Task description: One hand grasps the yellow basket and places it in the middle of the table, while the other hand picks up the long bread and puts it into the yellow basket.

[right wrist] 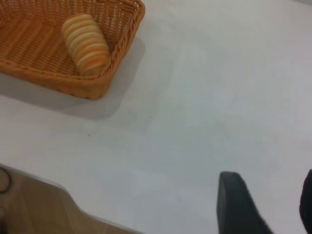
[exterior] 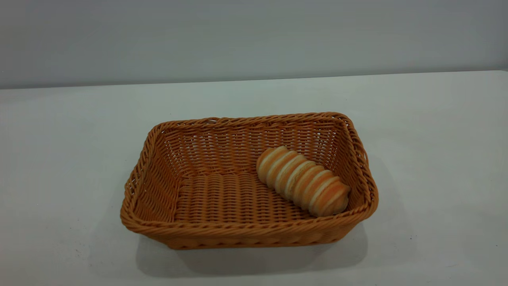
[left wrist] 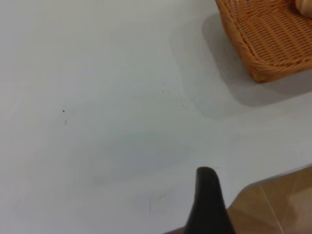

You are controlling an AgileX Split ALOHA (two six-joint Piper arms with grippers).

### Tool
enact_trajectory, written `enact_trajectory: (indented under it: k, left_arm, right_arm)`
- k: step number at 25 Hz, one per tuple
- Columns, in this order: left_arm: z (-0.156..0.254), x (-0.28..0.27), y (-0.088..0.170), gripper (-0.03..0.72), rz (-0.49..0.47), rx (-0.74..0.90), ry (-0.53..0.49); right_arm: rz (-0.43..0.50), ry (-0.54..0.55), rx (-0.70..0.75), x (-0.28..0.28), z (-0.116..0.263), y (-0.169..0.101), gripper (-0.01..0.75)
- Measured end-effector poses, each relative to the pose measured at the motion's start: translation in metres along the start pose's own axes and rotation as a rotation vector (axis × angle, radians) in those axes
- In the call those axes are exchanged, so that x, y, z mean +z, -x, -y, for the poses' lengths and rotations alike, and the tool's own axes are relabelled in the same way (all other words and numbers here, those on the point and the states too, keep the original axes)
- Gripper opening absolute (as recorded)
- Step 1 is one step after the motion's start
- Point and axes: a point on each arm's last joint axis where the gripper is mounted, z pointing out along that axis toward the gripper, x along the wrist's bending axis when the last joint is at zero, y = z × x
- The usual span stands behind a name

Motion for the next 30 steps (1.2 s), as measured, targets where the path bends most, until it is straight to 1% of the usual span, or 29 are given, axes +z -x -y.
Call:
enact_trajectory:
  k: [3, 6, 9, 13, 17, 21, 30]
  left_arm:
    - [0.0000, 0.0000, 0.0000, 0.594, 0.000, 0.000, 0.000]
    - [0.0000, 0.0000, 0.0000, 0.594, 0.000, 0.000, 0.000]
    - [0.0000, 0.0000, 0.0003, 0.594, -0.010, -0.010, -0.001]
    - [0.0000, -0.0001, 0.0016, 0.594, -0.074, -0.064, -0.004]
    - [0.0016, -0.0016, 0.0027, 0.594, -0.110, -0.091, 0.011]
    - [0.0018, -0.0018, 0.0028, 0.594, -0.110, -0.094, 0.013]
    - [0.0018, -0.0018, 0.0028, 0.594, -0.110, -0.094, 0.013]
  right_arm:
    - [0.000, 0.000, 0.000, 0.0000, 0.0000, 0.0000, 0.359]
    - [0.024, -0.003, 0.015, 0.0002, 0.0001, -0.0003, 0.359]
    - [0.083, -0.009, 0.052, 0.0002, 0.0000, -0.0009, 0.359]
    - [0.189, -0.019, 0.118, 0.0003, -0.0001, -0.0020, 0.359]
    - [0.261, -0.026, 0.162, 0.0005, -0.0003, -0.0027, 0.359]
    - [0.270, -0.026, 0.168, 0.0005, -0.0003, -0.0028, 0.359]
    - [0.258, -0.025, 0.160, 0.0005, -0.0003, -0.0027, 0.359]
